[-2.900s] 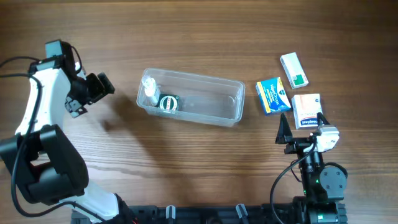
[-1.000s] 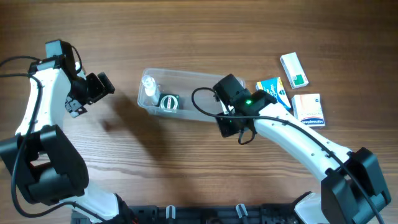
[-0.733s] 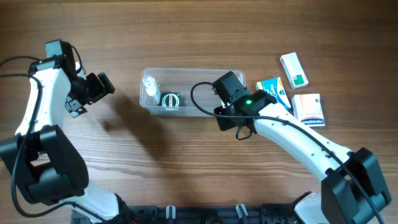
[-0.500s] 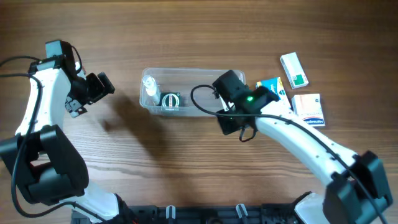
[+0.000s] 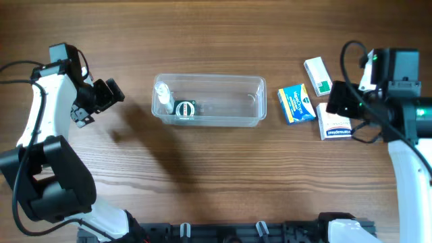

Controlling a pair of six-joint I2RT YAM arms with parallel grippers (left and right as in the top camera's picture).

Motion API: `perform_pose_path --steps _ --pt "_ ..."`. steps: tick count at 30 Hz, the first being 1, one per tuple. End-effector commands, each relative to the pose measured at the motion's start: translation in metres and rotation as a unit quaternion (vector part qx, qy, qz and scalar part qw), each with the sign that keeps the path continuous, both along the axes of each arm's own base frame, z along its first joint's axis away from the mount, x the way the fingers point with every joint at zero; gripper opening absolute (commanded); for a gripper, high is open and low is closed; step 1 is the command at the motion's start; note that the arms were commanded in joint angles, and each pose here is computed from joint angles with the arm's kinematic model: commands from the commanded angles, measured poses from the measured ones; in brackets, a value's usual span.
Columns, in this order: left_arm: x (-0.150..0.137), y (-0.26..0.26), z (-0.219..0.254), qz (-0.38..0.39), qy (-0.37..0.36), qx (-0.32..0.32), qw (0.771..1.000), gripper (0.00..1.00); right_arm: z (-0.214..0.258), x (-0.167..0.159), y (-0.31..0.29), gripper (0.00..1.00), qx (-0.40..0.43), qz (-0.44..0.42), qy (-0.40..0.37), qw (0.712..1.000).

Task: Pack container
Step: 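Grasp blue VapoDrops box with right gripper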

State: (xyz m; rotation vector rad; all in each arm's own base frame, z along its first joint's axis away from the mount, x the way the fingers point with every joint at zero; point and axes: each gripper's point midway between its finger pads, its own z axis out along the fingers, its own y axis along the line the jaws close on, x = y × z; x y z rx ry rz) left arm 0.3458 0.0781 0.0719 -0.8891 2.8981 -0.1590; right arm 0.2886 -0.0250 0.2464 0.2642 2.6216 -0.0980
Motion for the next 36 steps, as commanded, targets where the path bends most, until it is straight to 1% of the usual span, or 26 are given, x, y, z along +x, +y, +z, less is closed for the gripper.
perform_pose_path --steps 1,6,11,14,16,19,22,24,26,31,36 --pt "-0.001 0.001 0.007 0.005 -0.008 0.003 1.000 1.00 -0.019 0.015 0.011 0.91 0.019 0.056 0.029 0.998" --pt "-0.001 0.001 0.007 0.005 -0.009 0.003 1.000 1.00 -0.060 0.034 0.028 0.99 0.053 0.116 0.088 0.988" --pt "-0.001 0.001 0.007 0.005 -0.009 0.003 1.000 1.00 -0.098 0.057 0.040 1.00 0.084 0.151 0.120 0.978" --pt "-0.001 0.001 0.007 0.005 -0.009 0.003 1.000 1.00 -0.119 0.069 0.046 0.95 0.092 0.167 0.132 0.973" --pt "-0.001 0.001 0.007 0.005 -0.009 0.003 1.000 1.00 -0.130 0.074 0.050 0.94 0.093 0.172 0.139 0.971" --pt "-0.001 0.001 0.007 0.005 -0.009 0.003 1.000 1.00 -0.144 0.080 0.063 0.94 0.084 0.201 0.148 0.965" --pt "-0.001 0.001 0.007 0.005 -0.009 0.003 1.000 1.00 -0.157 0.083 0.067 0.95 0.054 0.207 0.162 0.963" --pt "-0.001 0.001 0.007 0.005 -0.009 0.003 1.000 1.00 -0.165 0.084 0.066 0.98 0.031 0.208 0.170 0.963" --pt "-0.001 0.001 0.007 0.005 -0.009 0.003 1.000 1.00 -0.176 0.086 0.060 1.00 0.012 0.188 0.177 0.966" --pt "-0.001 0.001 0.007 0.005 -0.009 0.003 1.000 1.00 -0.187 0.085 0.060 1.00 0.014 0.185 0.176 0.967" --pt "-0.001 0.001 0.007 0.005 -0.009 0.003 1.000 1.00 -0.213 0.082 0.059 1.00 0.009 0.195 0.165 0.967"
